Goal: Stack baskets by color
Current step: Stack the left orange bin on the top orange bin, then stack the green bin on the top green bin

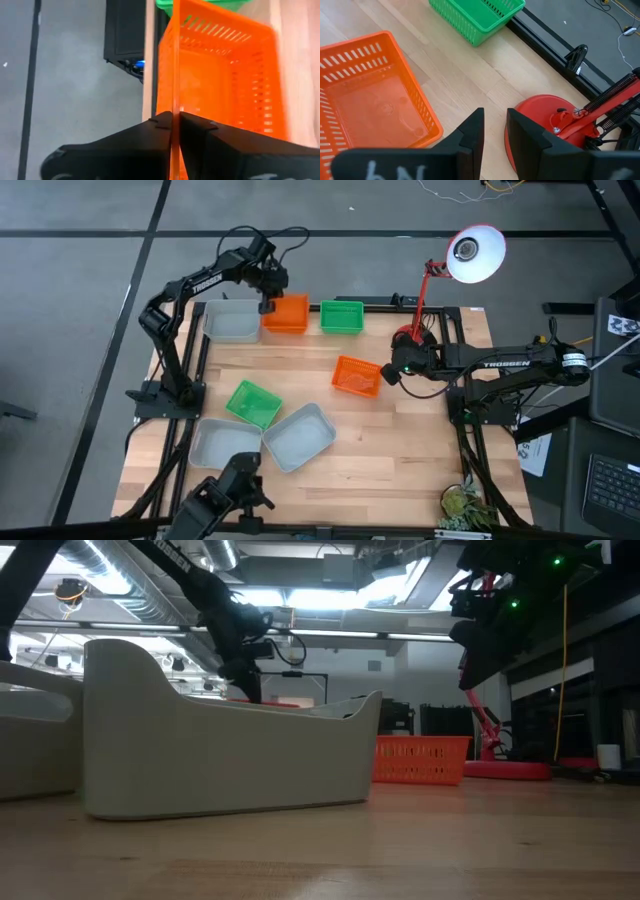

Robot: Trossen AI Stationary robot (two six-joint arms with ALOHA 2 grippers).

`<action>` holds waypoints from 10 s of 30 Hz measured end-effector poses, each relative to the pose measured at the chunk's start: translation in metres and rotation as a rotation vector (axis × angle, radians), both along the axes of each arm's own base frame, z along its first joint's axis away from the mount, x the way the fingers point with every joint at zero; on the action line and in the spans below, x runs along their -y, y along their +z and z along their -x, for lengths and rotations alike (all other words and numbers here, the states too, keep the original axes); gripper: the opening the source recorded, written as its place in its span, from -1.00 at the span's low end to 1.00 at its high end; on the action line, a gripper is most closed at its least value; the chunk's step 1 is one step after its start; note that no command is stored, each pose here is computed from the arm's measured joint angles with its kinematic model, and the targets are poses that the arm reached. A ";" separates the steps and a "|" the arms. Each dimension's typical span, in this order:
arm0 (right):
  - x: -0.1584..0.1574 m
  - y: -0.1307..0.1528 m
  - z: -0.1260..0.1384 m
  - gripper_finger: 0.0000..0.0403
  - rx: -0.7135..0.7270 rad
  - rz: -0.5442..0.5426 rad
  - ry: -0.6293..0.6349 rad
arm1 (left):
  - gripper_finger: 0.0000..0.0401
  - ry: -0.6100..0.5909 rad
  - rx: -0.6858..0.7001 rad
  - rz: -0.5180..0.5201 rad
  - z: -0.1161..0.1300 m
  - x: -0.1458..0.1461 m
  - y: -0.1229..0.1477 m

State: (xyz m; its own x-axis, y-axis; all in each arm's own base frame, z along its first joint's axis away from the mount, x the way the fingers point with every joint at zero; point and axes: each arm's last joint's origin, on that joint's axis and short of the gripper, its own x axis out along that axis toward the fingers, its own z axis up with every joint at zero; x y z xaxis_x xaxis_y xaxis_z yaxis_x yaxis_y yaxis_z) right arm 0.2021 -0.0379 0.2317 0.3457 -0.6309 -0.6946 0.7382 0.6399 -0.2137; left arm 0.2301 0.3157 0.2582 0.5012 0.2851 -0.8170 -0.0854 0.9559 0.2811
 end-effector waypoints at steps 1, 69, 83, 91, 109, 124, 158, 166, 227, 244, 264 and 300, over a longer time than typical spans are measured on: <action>0.000 0.000 0.000 -0.58 0.000 0.000 0.000 | -0.92 0.010 0.005 0.004 0.000 0.000 0.000; 0.000 0.000 0.000 -0.58 0.001 -0.008 0.004 | -0.93 0.001 -0.130 -0.231 -0.122 0.066 -0.083; 0.000 0.000 0.000 -0.59 0.000 -0.009 0.005 | -0.93 0.162 -0.313 -0.176 -0.116 0.067 -0.050; -0.001 -0.001 0.000 -0.59 0.002 -0.048 0.029 | -0.93 0.067 -0.204 0.100 -0.111 0.097 -0.014; -0.001 -0.001 0.000 -0.59 -0.004 -0.045 0.030 | -0.93 0.067 -0.185 0.108 -0.103 0.095 -0.065; -0.001 -0.001 0.000 -0.59 -0.004 -0.045 0.029 | -0.93 0.100 -0.168 0.072 -0.095 0.078 -0.063; -0.002 0.000 -0.003 -0.59 0.034 -0.072 0.045 | -0.93 0.207 -0.302 0.294 -0.052 0.214 0.019; -0.002 0.000 -0.003 -0.58 0.032 -0.073 0.045 | -0.93 0.293 -0.513 0.557 -0.017 0.265 -0.042; -0.004 0.002 -0.008 -0.58 0.075 -0.080 0.082 | -1.00 0.468 0.056 -0.100 -0.053 0.218 -0.091; -0.003 0.016 -0.025 -0.58 0.222 -0.018 0.245 | -0.99 0.123 0.183 0.097 -0.087 0.248 -0.068; 0.013 0.012 -0.105 -0.35 0.306 -0.152 0.783 | -0.82 0.409 0.195 -0.086 -0.004 0.233 0.017; 0.048 -0.035 -0.220 -0.09 -0.490 0.302 1.555 | -0.79 0.496 0.139 -0.103 0.005 0.207 0.012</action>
